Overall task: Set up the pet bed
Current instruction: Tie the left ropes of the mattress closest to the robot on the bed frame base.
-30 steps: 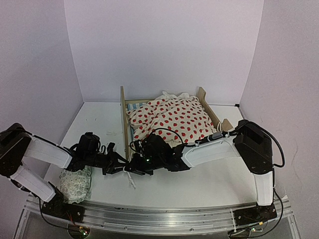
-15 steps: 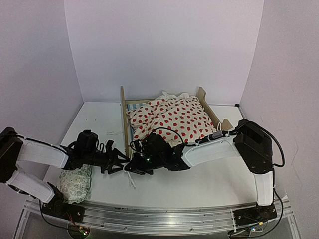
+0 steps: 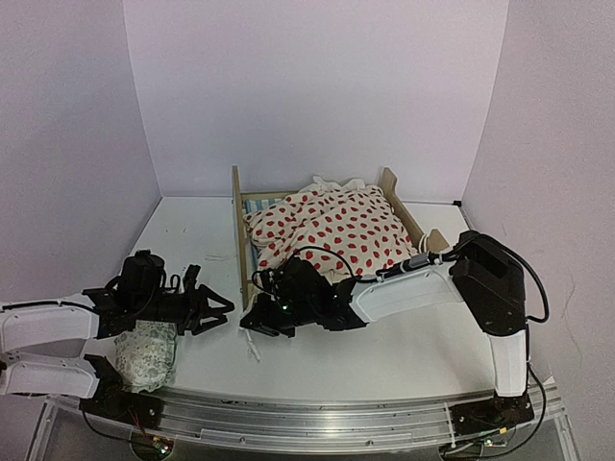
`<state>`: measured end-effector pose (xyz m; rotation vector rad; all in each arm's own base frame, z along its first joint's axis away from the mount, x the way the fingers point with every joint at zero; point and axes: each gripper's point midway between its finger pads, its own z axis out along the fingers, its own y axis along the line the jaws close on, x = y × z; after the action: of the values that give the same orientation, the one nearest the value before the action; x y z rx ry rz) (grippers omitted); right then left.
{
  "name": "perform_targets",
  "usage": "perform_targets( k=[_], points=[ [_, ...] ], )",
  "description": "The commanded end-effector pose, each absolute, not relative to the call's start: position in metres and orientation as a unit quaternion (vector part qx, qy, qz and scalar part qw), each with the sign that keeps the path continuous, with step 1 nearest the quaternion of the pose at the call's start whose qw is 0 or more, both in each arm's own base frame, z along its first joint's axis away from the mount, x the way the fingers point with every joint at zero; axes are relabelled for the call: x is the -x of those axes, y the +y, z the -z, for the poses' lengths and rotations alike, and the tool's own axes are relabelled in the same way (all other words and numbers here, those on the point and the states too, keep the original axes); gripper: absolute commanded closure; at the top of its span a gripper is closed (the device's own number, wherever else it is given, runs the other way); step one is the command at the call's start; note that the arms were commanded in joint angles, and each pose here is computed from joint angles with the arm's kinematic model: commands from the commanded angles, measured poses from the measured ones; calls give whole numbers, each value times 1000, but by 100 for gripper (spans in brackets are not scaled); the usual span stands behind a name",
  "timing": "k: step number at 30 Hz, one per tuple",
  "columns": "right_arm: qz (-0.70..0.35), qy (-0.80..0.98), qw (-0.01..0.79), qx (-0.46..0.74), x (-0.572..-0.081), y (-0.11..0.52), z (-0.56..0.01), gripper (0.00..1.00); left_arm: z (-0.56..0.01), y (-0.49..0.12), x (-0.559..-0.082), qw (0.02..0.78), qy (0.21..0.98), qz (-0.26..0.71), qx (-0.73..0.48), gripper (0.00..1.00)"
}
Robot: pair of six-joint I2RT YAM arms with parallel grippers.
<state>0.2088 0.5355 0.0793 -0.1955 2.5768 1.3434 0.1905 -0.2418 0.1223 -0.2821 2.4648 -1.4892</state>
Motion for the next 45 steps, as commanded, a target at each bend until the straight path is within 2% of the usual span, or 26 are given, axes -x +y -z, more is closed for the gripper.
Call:
perform_targets(
  k=[1, 8, 16, 21, 28, 35, 36, 39, 41, 45],
  points=[
    [-488, 864, 109, 63, -210, 551, -106, 100, -123, -243, -186, 121, 837, 525, 94, 56],
    [-492, 863, 96, 64, -207, 553, -102, 100, -118, -251, -197, 114, 799, 573, 142, 48],
    [-499, 861, 74, 72, -199, 555, -101, 100, -121, -262, -219, 126, 777, 596, 159, 48],
    [-502, 859, 70, 79, -196, 555, -103, 100, -120, -281, -229, 103, 772, 613, 136, 51],
    [-499, 860, 74, 75, -200, 552, -102, 100, -123, -300, -241, 91, 766, 628, 108, 65],
    [-495, 863, 83, 65, -205, 550, -101, 99, -123, -298, -239, 102, 786, 604, 88, 86],
    [-495, 863, 83, 64, -205, 551, -101, 97, -124, -298, -239, 104, 788, 601, 84, 88],
    [-496, 863, 82, 61, -206, 552, -101, 76, -123, -297, -237, 104, 795, 593, 78, 92],
    [-497, 862, 81, 62, -206, 553, -101, 66, -123, -296, -237, 104, 796, 591, 78, 94],
    [-500, 859, 86, 74, -206, 549, -109, 54, -124, -298, -239, 102, 795, 592, 82, 96]
  ],
)
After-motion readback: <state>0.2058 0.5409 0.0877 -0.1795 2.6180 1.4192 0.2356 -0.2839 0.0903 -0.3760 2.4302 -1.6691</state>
